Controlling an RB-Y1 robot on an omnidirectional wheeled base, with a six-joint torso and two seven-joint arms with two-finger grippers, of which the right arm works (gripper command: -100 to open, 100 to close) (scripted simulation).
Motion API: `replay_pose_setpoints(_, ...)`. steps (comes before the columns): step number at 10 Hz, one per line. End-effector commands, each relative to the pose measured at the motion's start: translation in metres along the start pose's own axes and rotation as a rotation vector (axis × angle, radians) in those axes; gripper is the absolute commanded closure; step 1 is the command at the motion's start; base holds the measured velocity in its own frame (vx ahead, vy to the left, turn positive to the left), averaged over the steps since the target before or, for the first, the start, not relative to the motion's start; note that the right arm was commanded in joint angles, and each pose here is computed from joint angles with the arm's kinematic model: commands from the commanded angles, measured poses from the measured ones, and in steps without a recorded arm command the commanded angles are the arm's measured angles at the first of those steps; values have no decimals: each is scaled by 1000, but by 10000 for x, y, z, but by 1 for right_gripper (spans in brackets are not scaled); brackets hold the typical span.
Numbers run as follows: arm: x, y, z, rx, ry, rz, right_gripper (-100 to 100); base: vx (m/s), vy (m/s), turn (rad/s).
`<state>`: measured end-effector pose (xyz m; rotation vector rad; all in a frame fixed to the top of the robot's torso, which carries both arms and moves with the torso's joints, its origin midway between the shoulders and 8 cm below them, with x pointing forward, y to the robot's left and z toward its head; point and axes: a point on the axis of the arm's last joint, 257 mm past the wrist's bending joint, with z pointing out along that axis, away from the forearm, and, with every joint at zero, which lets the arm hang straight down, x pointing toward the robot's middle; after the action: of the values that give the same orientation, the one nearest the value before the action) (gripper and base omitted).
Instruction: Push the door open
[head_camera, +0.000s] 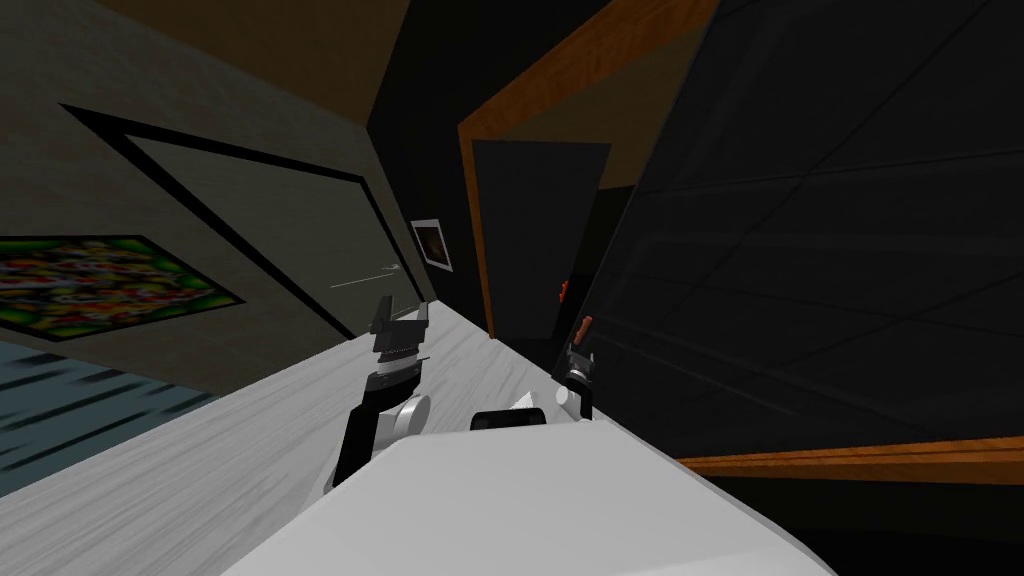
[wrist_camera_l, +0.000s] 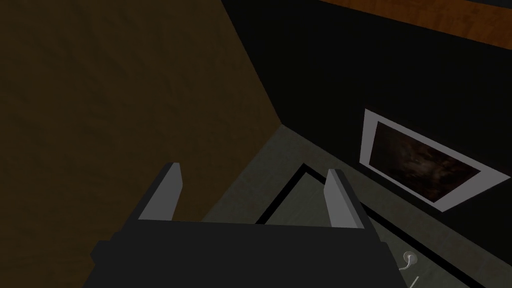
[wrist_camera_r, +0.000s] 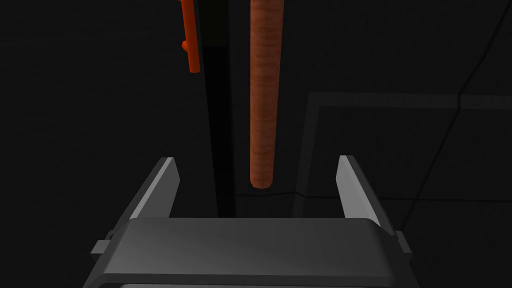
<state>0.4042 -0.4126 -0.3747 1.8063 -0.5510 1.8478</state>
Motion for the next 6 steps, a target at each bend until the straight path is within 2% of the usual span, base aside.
replay_pose_setpoints(1, -74, -27, -38, -9, -18, 24, -100, -16, -121, 122)
replay_pose_setpoints(3, -89, -34, -50, -10, -23, 29, -100, -4, -70, 47)
replay_pose_setpoints(4, -68, 99, 9, -16, -9, 12, -100, 82, -67, 33)
replay_pose_setpoints(6, -63, 182, 34, -21, -3, 4, -100, 146, -97, 28)
